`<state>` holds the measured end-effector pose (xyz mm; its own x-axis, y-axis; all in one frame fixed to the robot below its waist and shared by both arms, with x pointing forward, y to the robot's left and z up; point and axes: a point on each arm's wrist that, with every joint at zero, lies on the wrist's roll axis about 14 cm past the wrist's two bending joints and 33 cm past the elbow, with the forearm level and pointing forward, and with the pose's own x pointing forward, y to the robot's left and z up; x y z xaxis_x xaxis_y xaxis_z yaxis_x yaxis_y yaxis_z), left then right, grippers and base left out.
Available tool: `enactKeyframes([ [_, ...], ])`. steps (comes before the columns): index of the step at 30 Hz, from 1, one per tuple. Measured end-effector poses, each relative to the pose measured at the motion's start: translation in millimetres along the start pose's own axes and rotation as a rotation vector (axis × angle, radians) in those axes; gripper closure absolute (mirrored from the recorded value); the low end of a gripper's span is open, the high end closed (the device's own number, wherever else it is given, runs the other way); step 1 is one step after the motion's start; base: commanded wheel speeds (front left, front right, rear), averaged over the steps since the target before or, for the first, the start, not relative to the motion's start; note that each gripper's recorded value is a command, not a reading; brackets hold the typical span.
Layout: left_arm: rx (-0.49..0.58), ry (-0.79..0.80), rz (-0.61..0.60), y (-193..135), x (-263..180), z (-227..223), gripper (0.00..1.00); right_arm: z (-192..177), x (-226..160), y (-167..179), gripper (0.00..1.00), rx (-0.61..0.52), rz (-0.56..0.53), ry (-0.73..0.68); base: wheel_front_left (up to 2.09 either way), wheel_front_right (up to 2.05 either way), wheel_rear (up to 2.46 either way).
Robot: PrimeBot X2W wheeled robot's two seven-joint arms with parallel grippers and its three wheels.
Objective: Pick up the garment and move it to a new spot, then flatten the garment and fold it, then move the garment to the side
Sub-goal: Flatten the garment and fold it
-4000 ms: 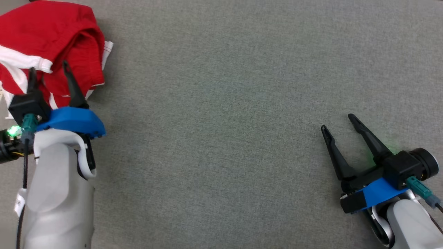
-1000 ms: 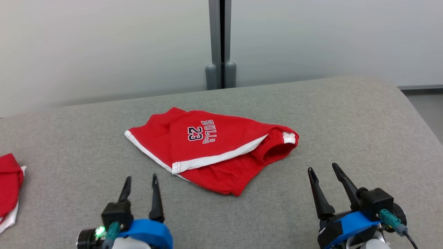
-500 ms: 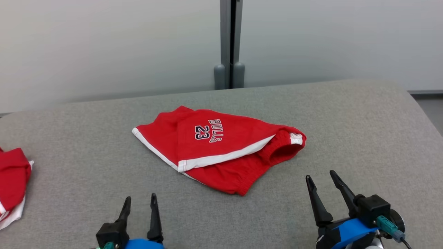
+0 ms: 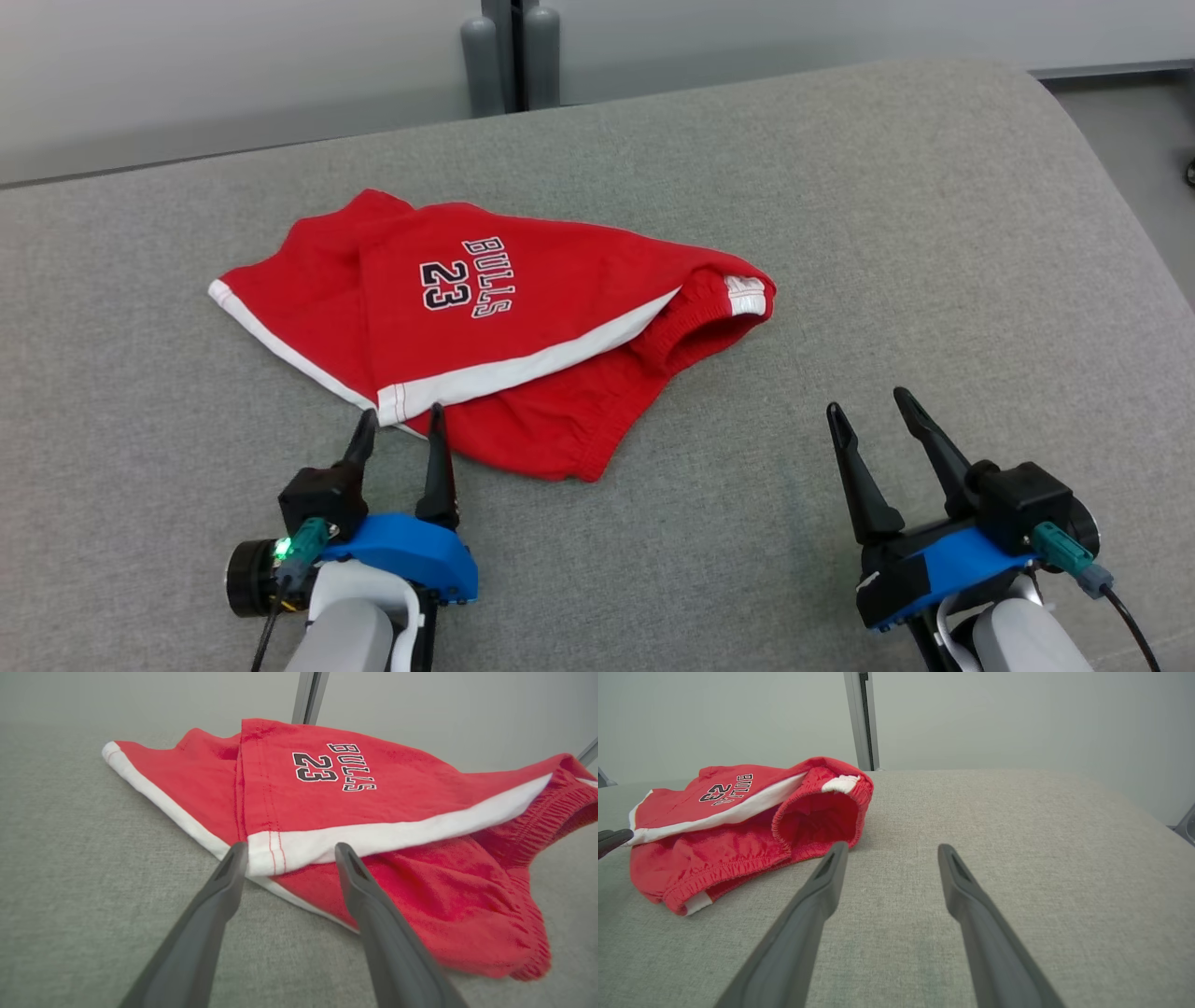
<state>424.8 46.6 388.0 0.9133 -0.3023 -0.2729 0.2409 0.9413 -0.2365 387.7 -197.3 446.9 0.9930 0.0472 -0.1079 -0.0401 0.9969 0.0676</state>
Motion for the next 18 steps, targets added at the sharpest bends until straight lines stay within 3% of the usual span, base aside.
enactKeyframes([
  [9,-0.014,0.042,0.027,8.4,20.7,-13.3,0.0,-6.4,7.7,-11.2,0.0,0.001,-0.027,0.02,0.0,0.0,0.0],
  [11,-0.015,0.04,0.023,7.9,21.0,-12.8,0.35,-7.0,8.8,-11.4,0.0,0.001,-0.027,0.021,0.0,0.0,0.0],
  [12,-0.014,0.039,0.023,8.2,20.6,-12.3,0.74,-6.9,9.5,-10.3,0.0,0.001,-0.024,0.021,0.0,0.0,0.0],
  [13,-0.015,0.035,0.022,8.2,20.1,-11.0,1.0,-6.9,10.0,-8.9,0.0,0.002,-0.019,0.02,0.0,0.0,0.0],
  [18,-0.033,0.026,0.01,5.0,11.0,-6.3,1.0,-2.6,11.8,0.4,0.0,0.004,0.008,0.008,0.0,0.0,0.0],
])
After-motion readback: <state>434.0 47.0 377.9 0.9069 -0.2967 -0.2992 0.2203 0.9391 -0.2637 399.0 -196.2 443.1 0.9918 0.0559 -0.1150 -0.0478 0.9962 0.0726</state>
